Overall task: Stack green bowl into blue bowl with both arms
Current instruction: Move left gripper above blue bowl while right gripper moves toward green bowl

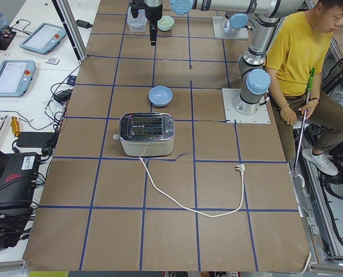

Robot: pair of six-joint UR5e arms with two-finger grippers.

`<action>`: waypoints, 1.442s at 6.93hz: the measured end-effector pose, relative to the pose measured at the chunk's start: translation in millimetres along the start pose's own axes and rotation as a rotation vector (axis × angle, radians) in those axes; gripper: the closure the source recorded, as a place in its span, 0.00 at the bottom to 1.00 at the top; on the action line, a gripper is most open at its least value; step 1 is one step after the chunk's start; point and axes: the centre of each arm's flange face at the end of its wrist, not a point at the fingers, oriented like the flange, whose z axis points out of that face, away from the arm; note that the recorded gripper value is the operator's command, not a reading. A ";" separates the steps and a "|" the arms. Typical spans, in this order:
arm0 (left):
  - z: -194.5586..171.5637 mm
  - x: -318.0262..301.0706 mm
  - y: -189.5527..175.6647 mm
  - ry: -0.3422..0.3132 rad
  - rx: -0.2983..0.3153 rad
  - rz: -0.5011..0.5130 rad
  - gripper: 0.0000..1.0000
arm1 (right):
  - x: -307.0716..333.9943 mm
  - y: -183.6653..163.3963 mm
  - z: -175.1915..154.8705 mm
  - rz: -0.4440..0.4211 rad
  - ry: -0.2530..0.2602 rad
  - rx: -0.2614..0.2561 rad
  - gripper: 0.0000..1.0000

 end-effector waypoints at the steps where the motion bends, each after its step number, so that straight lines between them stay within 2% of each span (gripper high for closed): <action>1: 1.5 0.1 0.2 0.001 -0.003 0.001 0.00 | 0.0 -0.3 -0.4 -0.001 0.000 0.003 0.00; 3: 2.5 -0.1 0.7 -0.001 -0.005 0.003 0.00 | -1.0 -0.8 -1.2 -0.002 -0.005 0.010 0.00; 6: 3.7 -1.1 1.2 -0.006 -0.007 0.004 0.00 | -4.6 -0.6 -2.1 0.027 -0.039 0.011 0.00; 9: 9.6 -7.7 -2.1 -0.007 -0.016 -0.007 0.00 | -4.2 -0.5 -1.8 0.030 -0.035 0.009 0.00; 10: 24.6 -18.7 -6.4 -0.007 -0.040 -0.008 0.00 | -3.7 -0.7 -0.5 0.030 -0.029 0.005 0.00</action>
